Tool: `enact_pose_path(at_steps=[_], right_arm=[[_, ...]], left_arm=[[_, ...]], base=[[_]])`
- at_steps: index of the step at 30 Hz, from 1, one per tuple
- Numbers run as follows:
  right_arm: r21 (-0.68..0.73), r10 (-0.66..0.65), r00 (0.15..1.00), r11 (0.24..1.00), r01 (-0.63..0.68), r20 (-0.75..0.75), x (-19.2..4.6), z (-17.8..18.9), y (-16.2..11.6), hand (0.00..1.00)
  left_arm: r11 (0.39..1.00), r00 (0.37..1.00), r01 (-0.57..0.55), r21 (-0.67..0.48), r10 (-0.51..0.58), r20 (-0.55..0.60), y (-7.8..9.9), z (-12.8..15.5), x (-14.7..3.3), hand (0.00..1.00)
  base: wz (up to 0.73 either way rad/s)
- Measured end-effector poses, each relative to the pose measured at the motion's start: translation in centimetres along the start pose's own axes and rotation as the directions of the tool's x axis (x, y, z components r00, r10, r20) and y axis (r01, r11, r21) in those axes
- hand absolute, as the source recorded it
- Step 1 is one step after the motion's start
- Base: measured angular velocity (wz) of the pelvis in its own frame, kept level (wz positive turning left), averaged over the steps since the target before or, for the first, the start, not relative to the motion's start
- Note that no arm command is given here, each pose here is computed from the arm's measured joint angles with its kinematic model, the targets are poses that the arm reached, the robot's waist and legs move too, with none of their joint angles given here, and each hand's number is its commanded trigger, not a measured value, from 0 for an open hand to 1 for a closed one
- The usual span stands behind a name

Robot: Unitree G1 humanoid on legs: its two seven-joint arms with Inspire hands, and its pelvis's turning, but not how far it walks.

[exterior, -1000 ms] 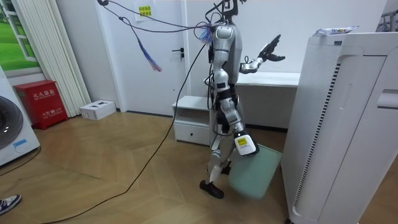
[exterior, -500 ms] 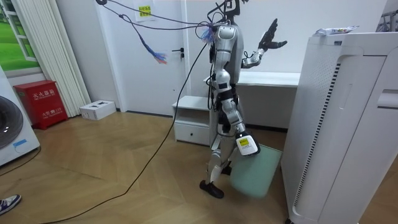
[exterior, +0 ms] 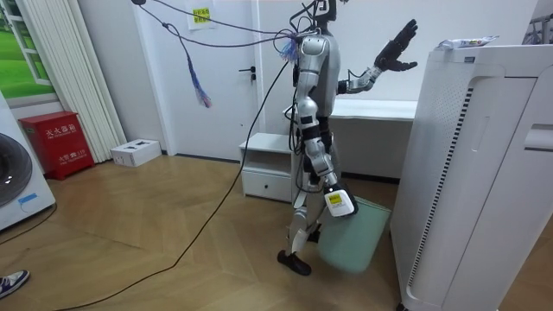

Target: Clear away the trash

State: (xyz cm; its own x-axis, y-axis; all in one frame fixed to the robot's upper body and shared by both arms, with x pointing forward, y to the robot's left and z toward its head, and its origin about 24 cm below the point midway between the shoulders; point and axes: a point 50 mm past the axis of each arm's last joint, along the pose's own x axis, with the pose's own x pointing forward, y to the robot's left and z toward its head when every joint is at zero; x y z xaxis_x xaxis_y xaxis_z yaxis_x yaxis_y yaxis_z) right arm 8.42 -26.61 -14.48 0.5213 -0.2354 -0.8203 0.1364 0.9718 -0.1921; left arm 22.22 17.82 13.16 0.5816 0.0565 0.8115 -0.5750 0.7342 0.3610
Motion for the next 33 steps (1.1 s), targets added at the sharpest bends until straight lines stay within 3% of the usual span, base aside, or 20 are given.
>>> enact_pose_path(at_steps=[11,24,33], right_arm=[[-0.050,0.002,1.000,0.999,-0.002,0.002,0.3,0.6,-0.2,1.00],[-0.080,0.006,1.000,0.997,-0.005,0.011,0.4,1.1,-0.4,1.00],[-0.083,0.031,0.999,0.996,-0.030,0.020,0.4,1.5,-0.4,1.00]], left_arm=[[0.998,0.996,0.061,-0.011,-0.060,0.063,-1.1,0.4,2.0,0.00],[0.990,0.990,0.132,0.058,-0.134,0.033,-1.5,-0.6,2.4,0.00],[0.957,0.967,0.252,0.146,-0.253,-0.016,-1.2,-2.5,2.1,0.00]], base=[[-0.08],[-0.02],[-0.02]])
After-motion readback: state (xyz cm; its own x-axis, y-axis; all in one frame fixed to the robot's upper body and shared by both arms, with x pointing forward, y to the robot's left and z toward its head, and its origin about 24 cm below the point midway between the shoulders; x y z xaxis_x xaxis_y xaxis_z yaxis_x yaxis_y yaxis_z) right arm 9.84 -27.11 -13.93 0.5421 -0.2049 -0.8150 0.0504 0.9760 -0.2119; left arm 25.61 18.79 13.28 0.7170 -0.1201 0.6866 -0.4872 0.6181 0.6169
